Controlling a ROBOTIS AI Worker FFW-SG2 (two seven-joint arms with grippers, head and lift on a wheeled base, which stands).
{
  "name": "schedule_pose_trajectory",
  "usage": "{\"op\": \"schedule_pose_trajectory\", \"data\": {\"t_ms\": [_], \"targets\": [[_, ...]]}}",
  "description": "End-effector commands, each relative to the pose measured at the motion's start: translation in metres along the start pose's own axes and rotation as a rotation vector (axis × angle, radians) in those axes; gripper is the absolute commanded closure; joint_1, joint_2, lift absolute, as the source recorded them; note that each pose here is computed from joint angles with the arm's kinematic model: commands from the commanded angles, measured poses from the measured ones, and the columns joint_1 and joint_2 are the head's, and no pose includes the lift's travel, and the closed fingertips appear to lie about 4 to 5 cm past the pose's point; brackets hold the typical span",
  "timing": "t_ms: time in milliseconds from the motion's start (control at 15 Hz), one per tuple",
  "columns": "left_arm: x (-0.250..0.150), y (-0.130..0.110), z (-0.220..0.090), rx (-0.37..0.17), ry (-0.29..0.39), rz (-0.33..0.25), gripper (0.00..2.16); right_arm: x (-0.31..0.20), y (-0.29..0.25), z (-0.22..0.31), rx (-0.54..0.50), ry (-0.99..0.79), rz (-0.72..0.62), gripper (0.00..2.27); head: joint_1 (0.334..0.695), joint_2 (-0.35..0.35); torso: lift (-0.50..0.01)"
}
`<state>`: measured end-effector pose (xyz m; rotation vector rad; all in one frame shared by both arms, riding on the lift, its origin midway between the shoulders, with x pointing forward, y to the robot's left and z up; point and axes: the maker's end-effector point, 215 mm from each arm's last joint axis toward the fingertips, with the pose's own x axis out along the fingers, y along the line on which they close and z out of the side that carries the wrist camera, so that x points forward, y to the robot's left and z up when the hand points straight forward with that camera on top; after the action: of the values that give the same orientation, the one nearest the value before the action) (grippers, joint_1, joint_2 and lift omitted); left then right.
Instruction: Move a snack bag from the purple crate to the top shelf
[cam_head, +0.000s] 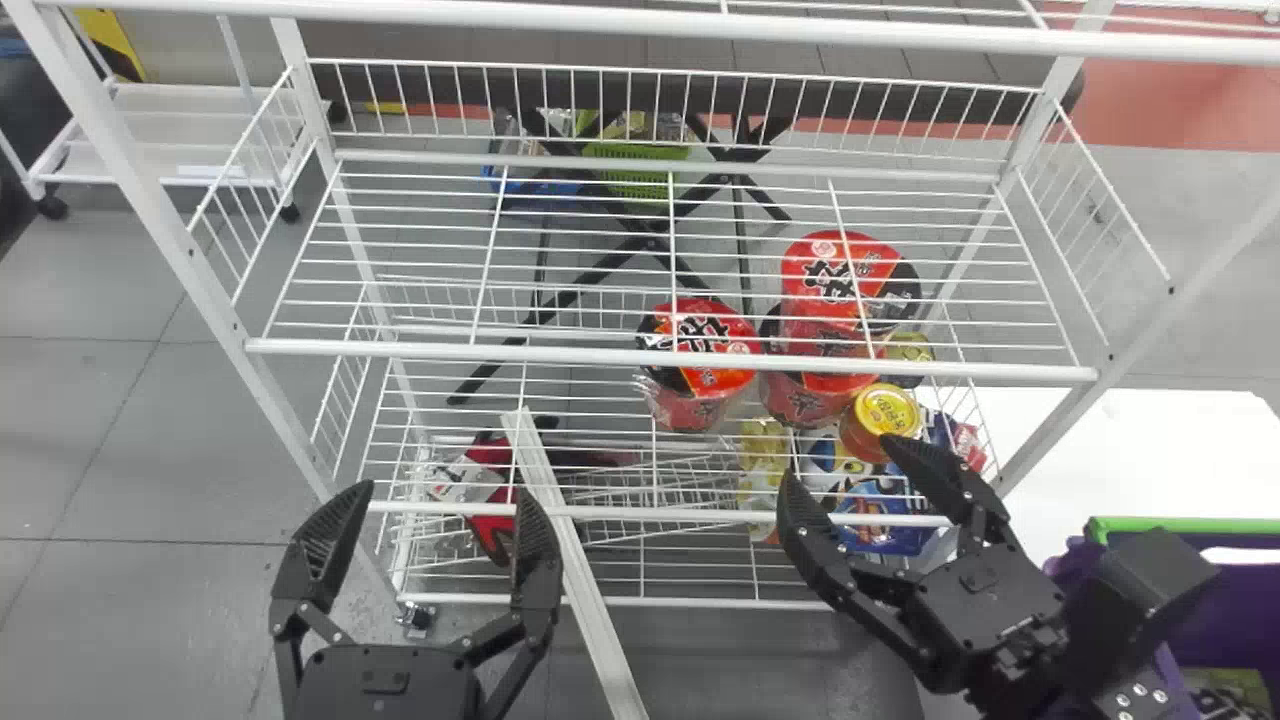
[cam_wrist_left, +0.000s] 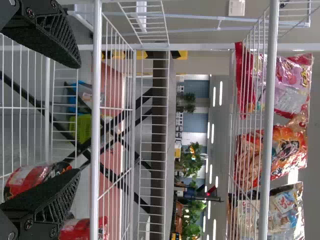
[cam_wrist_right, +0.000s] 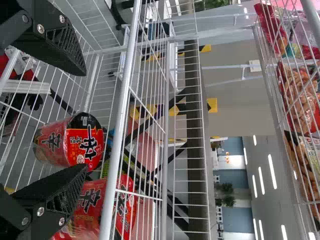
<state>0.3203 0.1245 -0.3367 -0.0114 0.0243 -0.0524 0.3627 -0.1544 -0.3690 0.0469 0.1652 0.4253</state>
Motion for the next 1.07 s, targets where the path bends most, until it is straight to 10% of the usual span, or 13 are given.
{"op": "schedule_pose_trajectory", "data": {"t_ms": [0, 1000], "targets": [[-0.0002, 0.0006, 0.0012, 0.001, -0.003, 0.003, 0.06, 0.0002, 0.0014, -0.0002, 0.002, 0.000, 0.005, 0.19, 0.695, -0.051, -0.400], [0.0021, -0.0010, -0.0054, 0.007, 0.013, 0.000, 0.06, 0.0009, 0.0005, -0.0042, 0.005, 0.012, 0.004, 0.19, 0.695, -0.050, -0.460]]}}
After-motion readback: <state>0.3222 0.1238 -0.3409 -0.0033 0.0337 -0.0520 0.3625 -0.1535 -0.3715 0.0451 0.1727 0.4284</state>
